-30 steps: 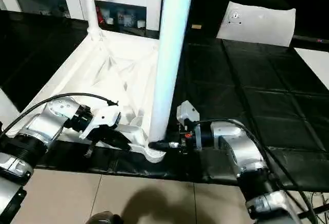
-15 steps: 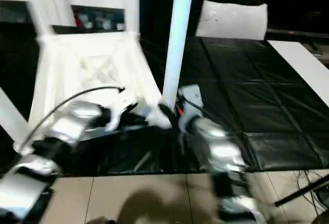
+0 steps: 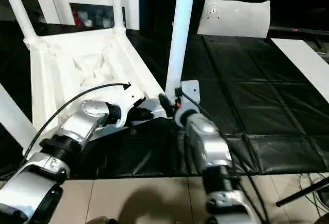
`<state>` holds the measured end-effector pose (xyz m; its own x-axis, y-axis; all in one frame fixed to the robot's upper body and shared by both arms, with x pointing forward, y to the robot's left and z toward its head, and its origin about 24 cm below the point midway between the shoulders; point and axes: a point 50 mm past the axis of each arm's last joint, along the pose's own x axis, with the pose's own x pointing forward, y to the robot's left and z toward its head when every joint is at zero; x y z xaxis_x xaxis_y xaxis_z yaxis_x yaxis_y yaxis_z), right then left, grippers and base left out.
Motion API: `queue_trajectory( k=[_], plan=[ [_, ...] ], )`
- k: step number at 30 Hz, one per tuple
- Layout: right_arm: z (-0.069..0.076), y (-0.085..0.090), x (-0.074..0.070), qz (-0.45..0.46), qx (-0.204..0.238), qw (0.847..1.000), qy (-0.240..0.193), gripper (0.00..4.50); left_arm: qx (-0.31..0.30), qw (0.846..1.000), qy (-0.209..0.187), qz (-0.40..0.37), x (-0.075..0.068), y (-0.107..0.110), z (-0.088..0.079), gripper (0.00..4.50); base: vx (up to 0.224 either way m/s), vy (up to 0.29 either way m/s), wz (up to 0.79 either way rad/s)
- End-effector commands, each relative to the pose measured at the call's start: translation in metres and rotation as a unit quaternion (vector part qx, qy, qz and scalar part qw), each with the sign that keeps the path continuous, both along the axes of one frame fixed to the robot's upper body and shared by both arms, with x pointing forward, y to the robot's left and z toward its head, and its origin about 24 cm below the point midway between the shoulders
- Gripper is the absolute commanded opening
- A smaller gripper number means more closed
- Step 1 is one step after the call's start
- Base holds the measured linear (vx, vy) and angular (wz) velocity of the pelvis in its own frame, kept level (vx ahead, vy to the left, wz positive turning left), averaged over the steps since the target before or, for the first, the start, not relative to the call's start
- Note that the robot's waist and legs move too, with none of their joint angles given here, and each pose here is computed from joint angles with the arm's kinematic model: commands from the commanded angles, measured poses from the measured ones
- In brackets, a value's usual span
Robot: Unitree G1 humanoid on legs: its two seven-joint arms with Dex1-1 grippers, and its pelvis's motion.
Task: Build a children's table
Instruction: Rotate leg to tighten
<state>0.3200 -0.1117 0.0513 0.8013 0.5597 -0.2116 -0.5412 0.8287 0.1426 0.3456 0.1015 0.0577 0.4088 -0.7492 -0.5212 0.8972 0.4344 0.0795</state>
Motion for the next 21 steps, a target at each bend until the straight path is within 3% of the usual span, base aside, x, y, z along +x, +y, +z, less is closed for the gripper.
queue_trajectory(
  k=[1, 3, 10, 15, 17, 21],
  plan=[
    [-0.007, 0.005, -0.014, 0.097, 0.003, 0.995, 0.016, 3.67, -0.009, 0.998, -0.020, -0.059, -0.005, 0.001, 0.005, 0.00, 0.000, 0.000, 0.00],
    [-0.006, -0.014, -0.018, 0.129, -0.017, 0.991, 0.013, 3.79, 0.004, 0.996, -0.005, -0.092, -0.010, 0.013, 0.002, 0.00, 0.000, 0.000, 0.00],
    [0.005, -0.042, -0.034, 0.234, -0.031, 0.972, 0.001, 3.91, 0.046, 0.976, 0.038, -0.212, -0.028, 0.039, -0.002, 0.00, 0.000, 0.000, 0.00],
    [0.009, -0.044, -0.042, 0.298, -0.034, 0.954, -0.003, 3.91, 0.066, 0.960, 0.058, -0.267, -0.034, 0.047, -0.002, 0.00, 0.000, 0.000, 0.00],
    [0.011, -0.038, -0.045, 0.341, -0.034, 0.939, -0.008, 3.91, 0.082, 0.948, 0.067, -0.300, -0.037, 0.048, -0.002, 0.00, 0.000, 0.000, 0.00],
    [0.012, -0.033, -0.047, 0.375, -0.030, 0.926, -0.012, 3.91, 0.088, 0.941, 0.070, -0.318, -0.037, 0.047, -0.001, 0.00, 0.000, 0.000, 0.00]
  ],
)
